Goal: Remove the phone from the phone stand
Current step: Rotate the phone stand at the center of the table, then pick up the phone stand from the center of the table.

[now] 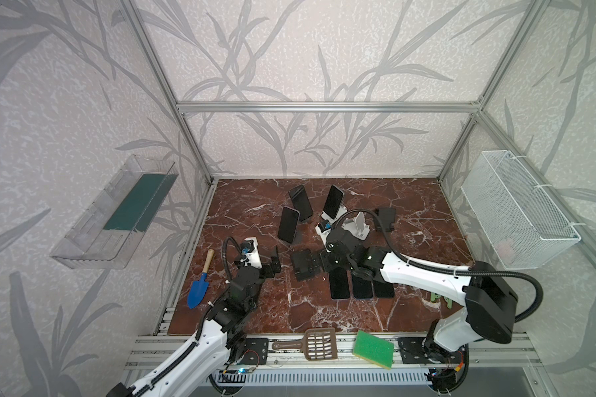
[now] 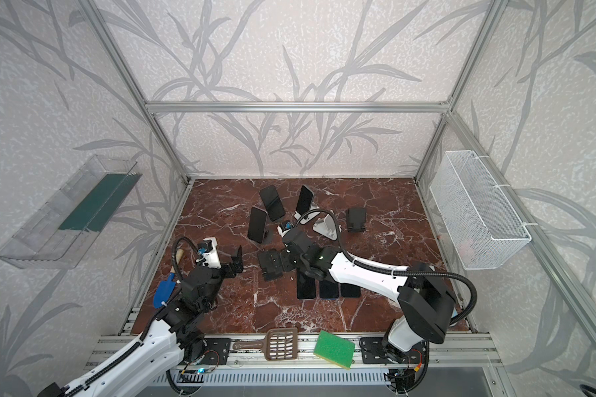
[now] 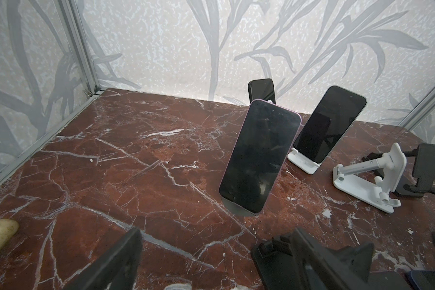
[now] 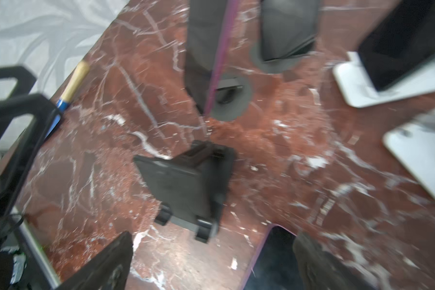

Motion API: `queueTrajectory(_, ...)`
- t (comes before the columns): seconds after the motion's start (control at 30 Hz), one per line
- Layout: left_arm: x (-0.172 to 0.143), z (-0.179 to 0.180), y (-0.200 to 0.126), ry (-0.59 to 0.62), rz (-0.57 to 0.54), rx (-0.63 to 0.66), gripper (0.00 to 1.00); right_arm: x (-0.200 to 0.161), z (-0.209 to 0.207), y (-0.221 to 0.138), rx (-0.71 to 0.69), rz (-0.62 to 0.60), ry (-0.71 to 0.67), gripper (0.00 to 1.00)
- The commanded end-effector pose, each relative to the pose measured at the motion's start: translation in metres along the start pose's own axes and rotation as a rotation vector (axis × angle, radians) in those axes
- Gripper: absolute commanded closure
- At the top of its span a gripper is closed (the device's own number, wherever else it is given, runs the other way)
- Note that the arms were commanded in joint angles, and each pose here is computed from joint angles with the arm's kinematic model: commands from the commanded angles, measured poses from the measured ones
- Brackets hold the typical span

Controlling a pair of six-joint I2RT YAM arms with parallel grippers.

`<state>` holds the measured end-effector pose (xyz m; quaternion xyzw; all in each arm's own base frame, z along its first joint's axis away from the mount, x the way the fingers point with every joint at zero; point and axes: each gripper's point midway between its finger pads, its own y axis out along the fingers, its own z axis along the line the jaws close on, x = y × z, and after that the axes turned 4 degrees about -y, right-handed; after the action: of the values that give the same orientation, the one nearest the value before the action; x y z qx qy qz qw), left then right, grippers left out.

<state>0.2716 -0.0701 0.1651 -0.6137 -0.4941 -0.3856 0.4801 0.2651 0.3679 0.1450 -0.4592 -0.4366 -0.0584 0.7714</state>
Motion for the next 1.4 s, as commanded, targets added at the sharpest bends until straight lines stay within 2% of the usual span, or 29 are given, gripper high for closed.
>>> queueTrajectory(0.0, 0.007, 0.005, -0.001, -0.002, -0.021, 0.03, 0.07, 0.023, 0.014, 0.009, -0.032, -0.054, -0.022, 0.01)
queueTrajectory(0.17, 0.004, 0.005, 0.0, 0.002, -0.016, 0.031, 0.07, 0.011, 0.033, 0.036, -0.049, 0.017, -0.009, 0.01)
queueTrajectory(0.3, 0.004, 0.006, 0.0, 0.01, -0.018, 0.033, 0.07, 0.004, 0.03, 0.051, -0.098, 0.072, 0.013, 0.01)
queueTrajectory(0.43, 0.003, 0.008, -0.001, 0.013, -0.019, 0.039, 0.07, -0.003, 0.022, 0.061, -0.172, 0.112, 0.017, 0.01)
queueTrajectory(0.6, 0.001, 0.008, -0.001, 0.011, -0.015, 0.04, 0.07, -0.001, 0.023, 0.056, -0.165, 0.097, 0.036, 0.01)
queueTrajectory(0.8, 0.0, 0.008, 0.0, 0.009, -0.017, 0.04, 0.07, 0.01, 0.031, 0.035, -0.079, 0.016, -0.07, 0.01)
queueTrajectory(0.9, -0.001, 0.009, 0.0, 0.009, -0.014, 0.041, 0.07, 0.021, 0.034, 0.019, 0.047, -0.052, -0.148, 0.01)
queueTrajectory(1.07, 0.001, 0.003, 0.002, 0.001, -0.028, 0.014, 0.07, 0.042, 0.005, 0.004, 0.279, -0.11, -0.049, 0.01)
queueTrajectory(1.2, 0.004, -0.005, 0.006, 0.015, -0.047, -0.019, 0.06, 0.044, 0.0, 0.013, 0.288, -0.117, -0.148, 0.01)
queueTrajectory(1.37, 0.0, -0.009, 0.012, 0.031, -0.019, -0.025, 0.06, 0.041, -0.002, 0.031, 0.269, -0.102, -0.217, 0.01)
